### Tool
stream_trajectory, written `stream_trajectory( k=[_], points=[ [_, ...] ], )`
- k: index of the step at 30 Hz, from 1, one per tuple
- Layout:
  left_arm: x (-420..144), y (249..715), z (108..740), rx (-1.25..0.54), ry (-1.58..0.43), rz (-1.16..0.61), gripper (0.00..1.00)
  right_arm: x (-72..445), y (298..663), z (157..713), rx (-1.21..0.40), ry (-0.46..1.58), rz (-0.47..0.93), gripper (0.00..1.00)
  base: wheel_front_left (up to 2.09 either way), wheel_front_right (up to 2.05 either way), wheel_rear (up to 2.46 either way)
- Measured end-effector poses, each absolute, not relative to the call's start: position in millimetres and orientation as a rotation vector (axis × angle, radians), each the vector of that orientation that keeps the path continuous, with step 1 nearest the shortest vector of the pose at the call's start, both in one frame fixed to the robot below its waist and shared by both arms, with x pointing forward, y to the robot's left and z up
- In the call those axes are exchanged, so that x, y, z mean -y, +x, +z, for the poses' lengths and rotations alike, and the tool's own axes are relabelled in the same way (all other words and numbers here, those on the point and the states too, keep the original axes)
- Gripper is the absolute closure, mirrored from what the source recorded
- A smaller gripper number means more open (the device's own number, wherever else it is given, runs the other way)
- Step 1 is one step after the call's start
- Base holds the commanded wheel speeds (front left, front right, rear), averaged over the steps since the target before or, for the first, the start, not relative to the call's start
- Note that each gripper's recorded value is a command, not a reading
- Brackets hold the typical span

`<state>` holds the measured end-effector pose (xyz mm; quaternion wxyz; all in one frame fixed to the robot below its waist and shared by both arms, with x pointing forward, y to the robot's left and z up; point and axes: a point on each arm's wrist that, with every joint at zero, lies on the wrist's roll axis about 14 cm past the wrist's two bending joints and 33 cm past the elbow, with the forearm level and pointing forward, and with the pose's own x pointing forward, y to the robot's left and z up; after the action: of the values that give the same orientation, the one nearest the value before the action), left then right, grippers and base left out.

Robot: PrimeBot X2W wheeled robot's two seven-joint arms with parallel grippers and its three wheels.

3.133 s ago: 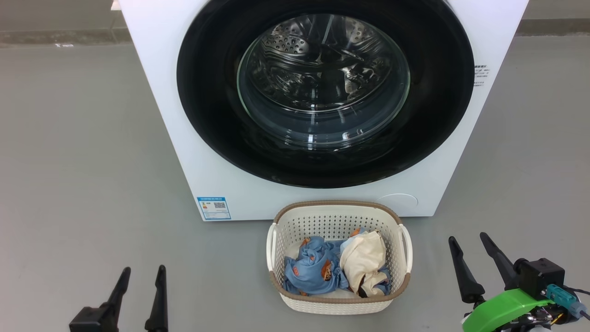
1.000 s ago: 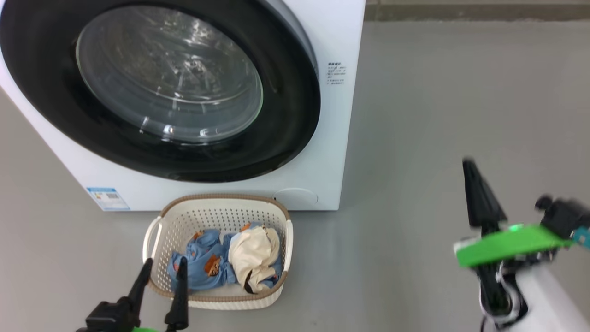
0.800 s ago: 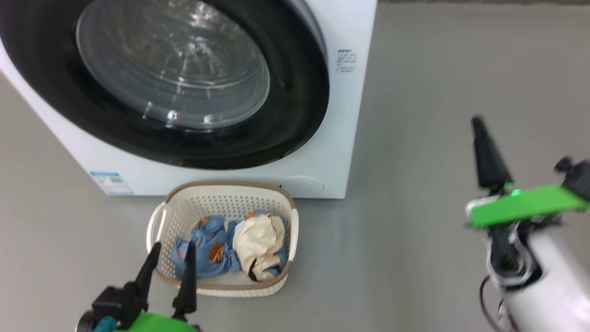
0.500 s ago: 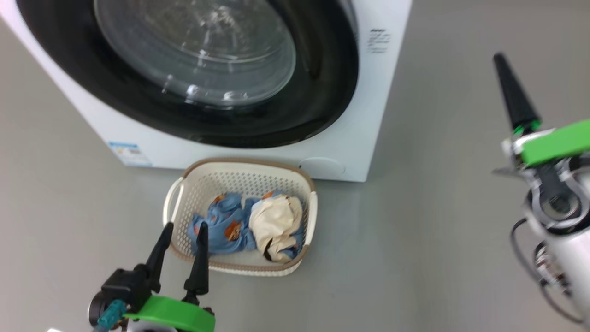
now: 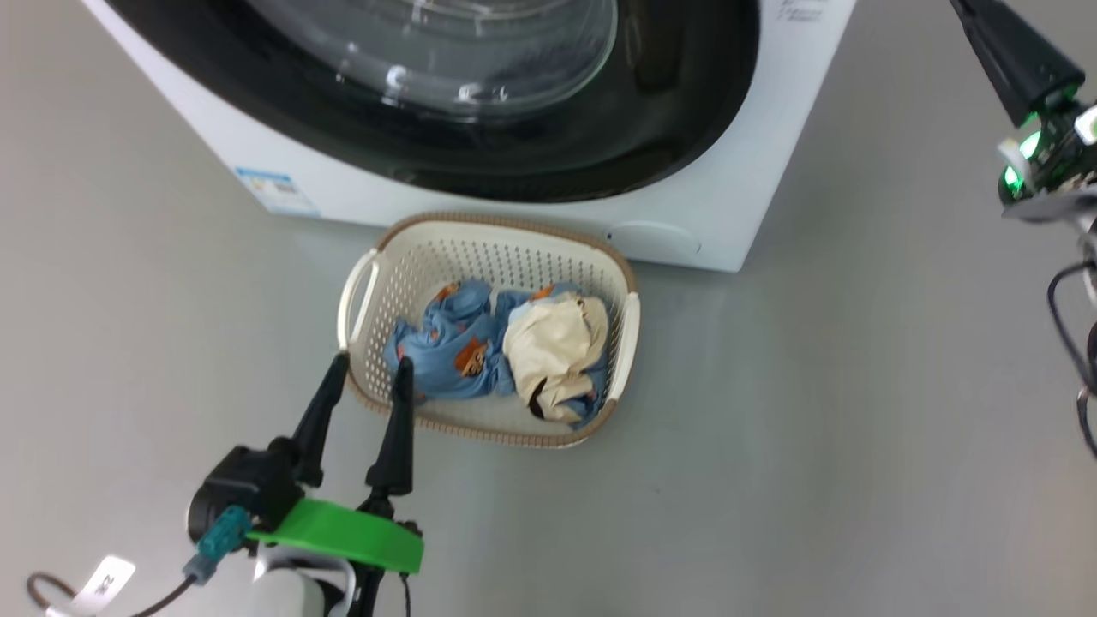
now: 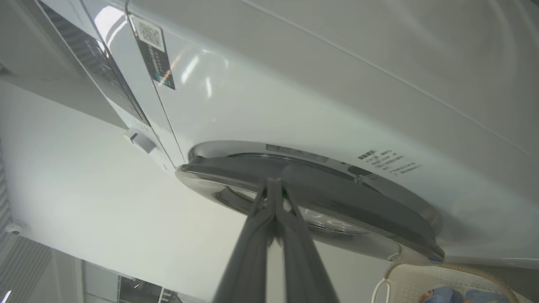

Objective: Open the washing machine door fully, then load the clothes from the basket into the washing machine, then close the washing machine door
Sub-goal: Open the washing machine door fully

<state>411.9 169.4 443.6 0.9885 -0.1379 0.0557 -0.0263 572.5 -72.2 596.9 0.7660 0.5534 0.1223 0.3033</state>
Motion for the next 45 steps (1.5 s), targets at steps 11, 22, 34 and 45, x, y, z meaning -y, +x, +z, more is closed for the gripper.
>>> stream_trajectory(
  k=[11,22,34,45],
  points=[
    [-165.5,428.8,428.2,-0.146,-0.301,-0.061,0.0,37.2,602.6,580.0,-0.436,1.179,0.805,1.0,0.0,0.0,0.0],
    [-169.5,433.2,414.8,-0.177,-0.308,-0.048,0.0,9.2,622.1,561.6,-0.511,1.156,0.867,1.0,0.0,0.0,0.0],
    [-172.3,440.5,411.3,-0.178,-0.326,-0.039,0.0,-10.7,637.3,552.8,-0.52,1.123,0.902,1.0,0.0,0.0,0.0],
    [-173.2,440.1,409.3,-0.184,-0.336,-0.031,0.0,-20.2,638.9,547.2,-0.532,1.084,0.916,1.0,0.0,0.0,0.0]
  ],
)
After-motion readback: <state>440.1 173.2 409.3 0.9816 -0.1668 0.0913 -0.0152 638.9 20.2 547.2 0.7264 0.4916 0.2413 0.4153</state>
